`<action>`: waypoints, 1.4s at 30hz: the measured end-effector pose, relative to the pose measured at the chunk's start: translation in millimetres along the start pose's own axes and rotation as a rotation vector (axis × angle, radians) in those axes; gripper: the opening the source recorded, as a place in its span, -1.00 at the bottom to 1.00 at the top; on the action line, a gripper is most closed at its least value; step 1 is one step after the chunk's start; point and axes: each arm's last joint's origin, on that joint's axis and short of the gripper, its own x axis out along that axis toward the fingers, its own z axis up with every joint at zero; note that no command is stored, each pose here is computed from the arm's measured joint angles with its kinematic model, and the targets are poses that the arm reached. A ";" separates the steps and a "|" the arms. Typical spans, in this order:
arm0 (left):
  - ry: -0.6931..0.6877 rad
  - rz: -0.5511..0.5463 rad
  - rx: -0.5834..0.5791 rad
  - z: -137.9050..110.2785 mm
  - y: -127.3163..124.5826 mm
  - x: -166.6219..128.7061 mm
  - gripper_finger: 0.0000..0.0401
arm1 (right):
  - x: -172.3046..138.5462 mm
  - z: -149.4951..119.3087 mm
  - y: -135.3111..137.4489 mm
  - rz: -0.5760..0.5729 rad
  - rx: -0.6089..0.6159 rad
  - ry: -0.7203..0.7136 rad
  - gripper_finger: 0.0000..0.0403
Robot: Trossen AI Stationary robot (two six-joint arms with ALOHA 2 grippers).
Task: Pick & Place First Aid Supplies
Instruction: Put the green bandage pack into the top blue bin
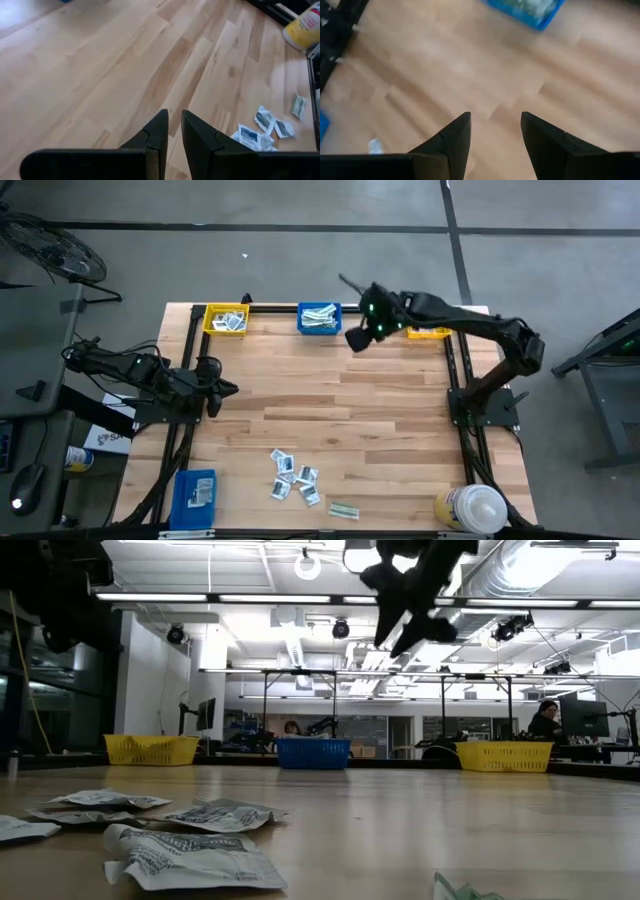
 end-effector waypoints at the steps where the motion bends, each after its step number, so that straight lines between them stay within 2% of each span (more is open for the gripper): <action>1: 0.004 -0.004 0.001 -0.2 -0.1 0.0 -0.73 | -2.9 -8.4 7.6 -0.002 0.023 0.015 -0.17; 10: 0.044 -0.049 0.056 -1.3 -1.4 -0.1 -0.73 | -11.1 -92.3 76.2 -0.020 0.165 0.120 -0.17; 19: 0.079 -0.093 0.105 -2.4 -2.6 -0.2 -0.73 | -28.3 -190.1 126.5 -0.005 0.371 0.115 -0.17; 22: 0.085 -0.100 0.105 -2.6 -2.7 -0.3 -0.73 | -23.2 -222.6 140.2 0.002 0.425 0.151 -0.17; 27: 0.086 -0.099 0.108 -2.7 -2.7 -0.2 -0.73 | 0.0 -269.7 158.0 -0.024 0.479 0.304 -0.17; 38: 0.086 -0.102 0.127 -2.7 -2.8 -0.2 -0.73 | 59.8 -327.3 186.3 0.017 0.602 0.534 -0.17; 42: 0.086 -0.102 0.127 -2.7 -2.8 -0.3 -0.73 | 69.2 -341.1 188.4 0.011 0.617 0.569 -0.19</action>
